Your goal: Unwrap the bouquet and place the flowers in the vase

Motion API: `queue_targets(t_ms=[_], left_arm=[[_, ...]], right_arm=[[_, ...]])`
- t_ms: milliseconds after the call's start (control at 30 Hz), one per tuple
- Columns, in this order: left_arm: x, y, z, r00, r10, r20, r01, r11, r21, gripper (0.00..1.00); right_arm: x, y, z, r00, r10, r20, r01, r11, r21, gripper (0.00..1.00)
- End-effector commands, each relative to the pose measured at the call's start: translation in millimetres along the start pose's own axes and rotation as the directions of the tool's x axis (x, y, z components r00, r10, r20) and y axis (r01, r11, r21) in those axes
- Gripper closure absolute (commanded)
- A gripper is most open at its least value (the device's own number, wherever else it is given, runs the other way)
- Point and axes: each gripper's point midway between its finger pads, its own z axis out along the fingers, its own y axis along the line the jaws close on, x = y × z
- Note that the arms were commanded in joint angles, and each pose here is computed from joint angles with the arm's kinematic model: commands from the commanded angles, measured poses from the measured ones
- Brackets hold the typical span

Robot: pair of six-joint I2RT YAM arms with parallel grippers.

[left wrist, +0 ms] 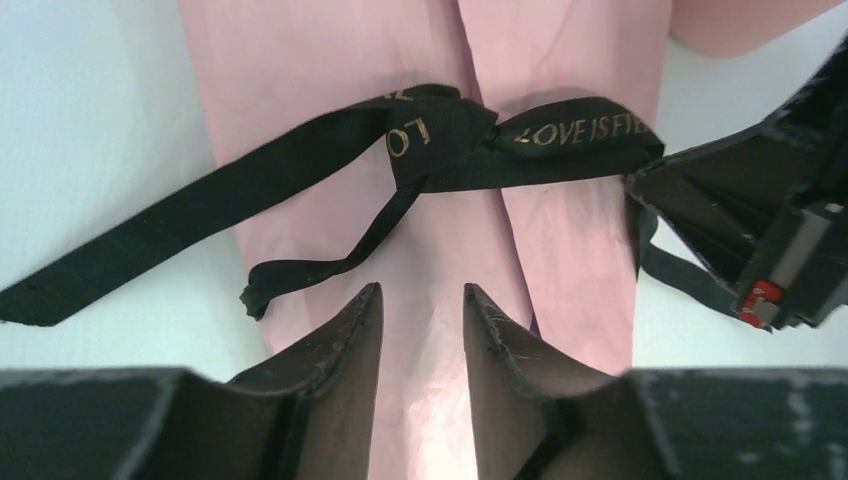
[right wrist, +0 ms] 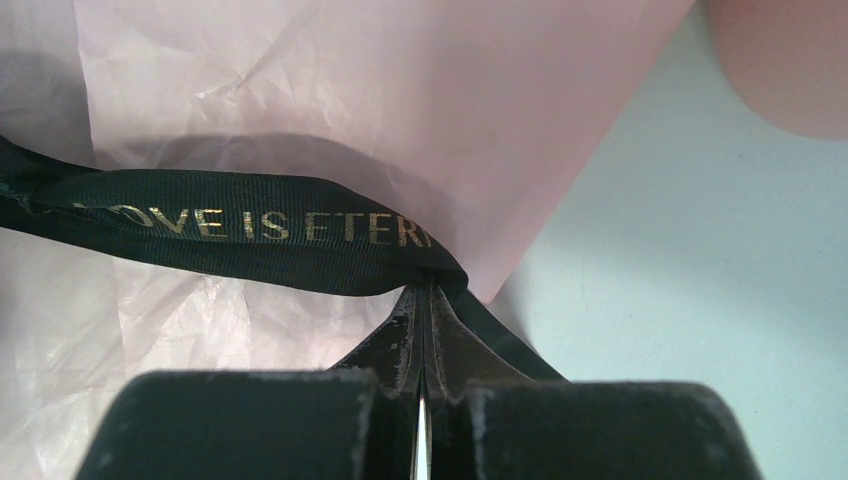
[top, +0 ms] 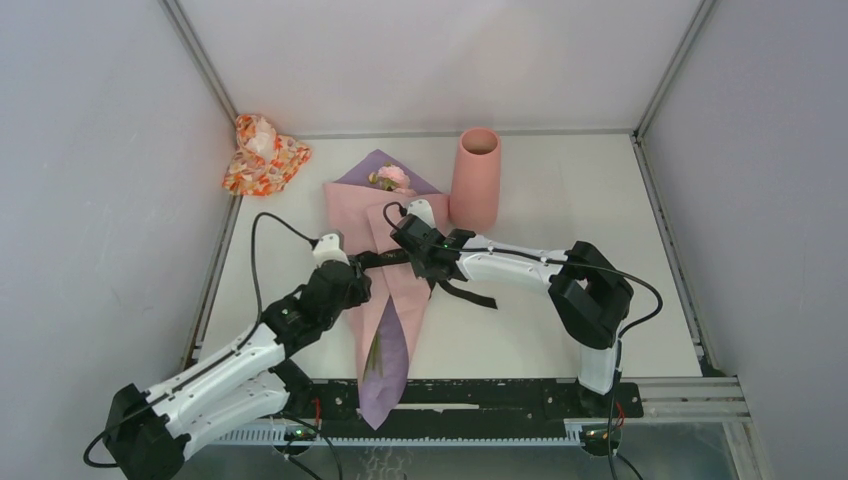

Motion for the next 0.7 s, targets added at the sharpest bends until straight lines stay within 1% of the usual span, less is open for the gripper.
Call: queue_targets(t_ms=[0,67,100,200,267,433,667], left_arm=[[-31.8,-1.7,-16.8,0.995,-0.018,0.099,0.017,1.0,0.014,0.55],[-32.5,6.8,-16.1,0.994,-0.002,0.111,0.005,1.0,-0.027,0.45],[-30.9,9.7,-14.4,0.994,0.011,0.107,-0.007,0.999,-0.044,0.44],[-25.6,16.1,-8.9,0.995,0.034,0.092,-0.026,0.996,-0.084,0.45],[-24.2,19.1,-5.4,0.994,0.035,0.103,-0.025,0.995,-0.097,0.45],[-22.6,18.1,4.4,0.991,0.044,0.129,-0.032,0.995,-0.092,0.45],[-20.5,16.1,19.9,0.99,0.078,0.121,-0.063,0.99,-0.124,0.47]], right_arm=[[-17.7,4.6,-16.2,0.998,0.042,0.056,-0.04,0.999,-0.03,1.0],[-18.2,6.1,-16.1,0.997,0.048,0.056,-0.046,0.998,-0.039,1.0],[-18.1,7.2,-16.1,0.997,0.05,0.054,-0.048,0.998,-0.045,1.0],[-17.5,10.2,-16.1,0.997,0.056,0.051,-0.053,0.997,-0.056,1.0],[-17.5,11.0,-16.4,0.997,0.057,0.05,-0.054,0.997,-0.059,1.0],[-16.7,14.6,-18.3,0.997,0.055,0.051,-0.051,0.996,-0.069,1.0],[-18.4,18.6,-23.7,0.997,0.058,0.058,-0.053,0.995,-0.083,1.0]])
